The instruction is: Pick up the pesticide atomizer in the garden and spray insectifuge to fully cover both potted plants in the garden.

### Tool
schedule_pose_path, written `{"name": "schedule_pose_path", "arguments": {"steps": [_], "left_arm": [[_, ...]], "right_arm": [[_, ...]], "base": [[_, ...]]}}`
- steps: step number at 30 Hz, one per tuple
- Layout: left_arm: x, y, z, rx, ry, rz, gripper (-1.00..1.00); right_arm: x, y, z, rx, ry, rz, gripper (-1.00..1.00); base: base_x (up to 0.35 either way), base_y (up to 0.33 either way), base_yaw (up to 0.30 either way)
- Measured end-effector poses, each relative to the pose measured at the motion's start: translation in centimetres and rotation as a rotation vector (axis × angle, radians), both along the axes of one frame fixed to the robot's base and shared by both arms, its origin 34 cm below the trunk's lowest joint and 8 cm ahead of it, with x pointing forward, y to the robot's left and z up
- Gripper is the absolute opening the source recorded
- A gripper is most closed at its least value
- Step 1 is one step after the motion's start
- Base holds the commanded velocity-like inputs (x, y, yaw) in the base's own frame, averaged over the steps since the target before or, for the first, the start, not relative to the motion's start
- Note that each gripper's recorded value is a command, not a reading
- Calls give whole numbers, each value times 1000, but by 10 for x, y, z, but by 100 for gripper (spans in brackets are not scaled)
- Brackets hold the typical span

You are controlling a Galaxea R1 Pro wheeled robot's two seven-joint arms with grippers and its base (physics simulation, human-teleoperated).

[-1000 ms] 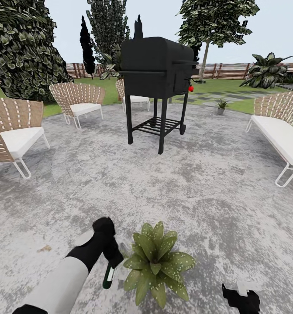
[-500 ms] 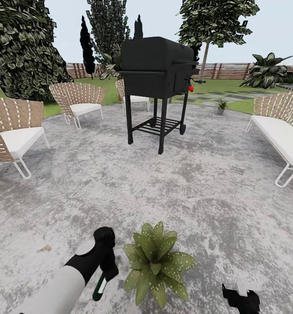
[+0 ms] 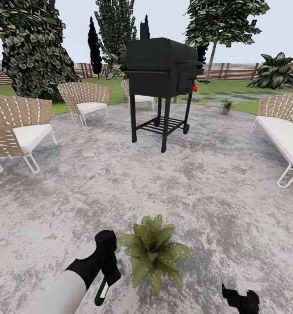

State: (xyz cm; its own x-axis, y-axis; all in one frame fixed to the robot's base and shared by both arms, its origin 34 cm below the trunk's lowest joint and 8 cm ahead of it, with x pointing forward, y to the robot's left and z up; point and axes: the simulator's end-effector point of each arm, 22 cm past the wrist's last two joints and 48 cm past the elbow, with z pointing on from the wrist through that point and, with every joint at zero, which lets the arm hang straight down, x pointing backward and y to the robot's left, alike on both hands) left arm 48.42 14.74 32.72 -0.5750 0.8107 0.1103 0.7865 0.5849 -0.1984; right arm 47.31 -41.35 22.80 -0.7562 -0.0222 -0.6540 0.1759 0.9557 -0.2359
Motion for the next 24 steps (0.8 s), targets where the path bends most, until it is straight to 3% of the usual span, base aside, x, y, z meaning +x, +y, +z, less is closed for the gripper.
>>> {"name": "schedule_pose_path", "arguments": {"steps": [5, 9, 12, 17, 19, 21, 24], "left_arm": [[-3, 0, -2, 3, 8, -1, -100], [-7, -40, 4, -52, 11, -25, -100], [-9, -32, 1, -38, 16, -23, -100], [-35, 18, -22, 42, 74, 2, -100], [-34, 26, -24, 56, 68, 10, -100], [-26, 23, -23, 62, 35, 5, -100], [-12, -2, -14, 33, -8, -15, -100]], "right_arm": [[0, 0, 0, 0, -1, 0, 100], [0, 0, 0, 0, -1, 0, 100], [0, 0, 0, 0, -1, 0, 100], [0, 0, 0, 0, -1, 0, 100], [0, 0, 0, 0, 0, 0, 100], [0, 0, 0, 1, 0, 0, 100], [-1, 0, 0, 1, 0, 0, 100]], "base": [[-46, -1, 21], [0, 0, 0], [0, 0, 0], [0, 0, 0], [0, 0, 0], [0, 0, 0], [0, 0, 0]]}}
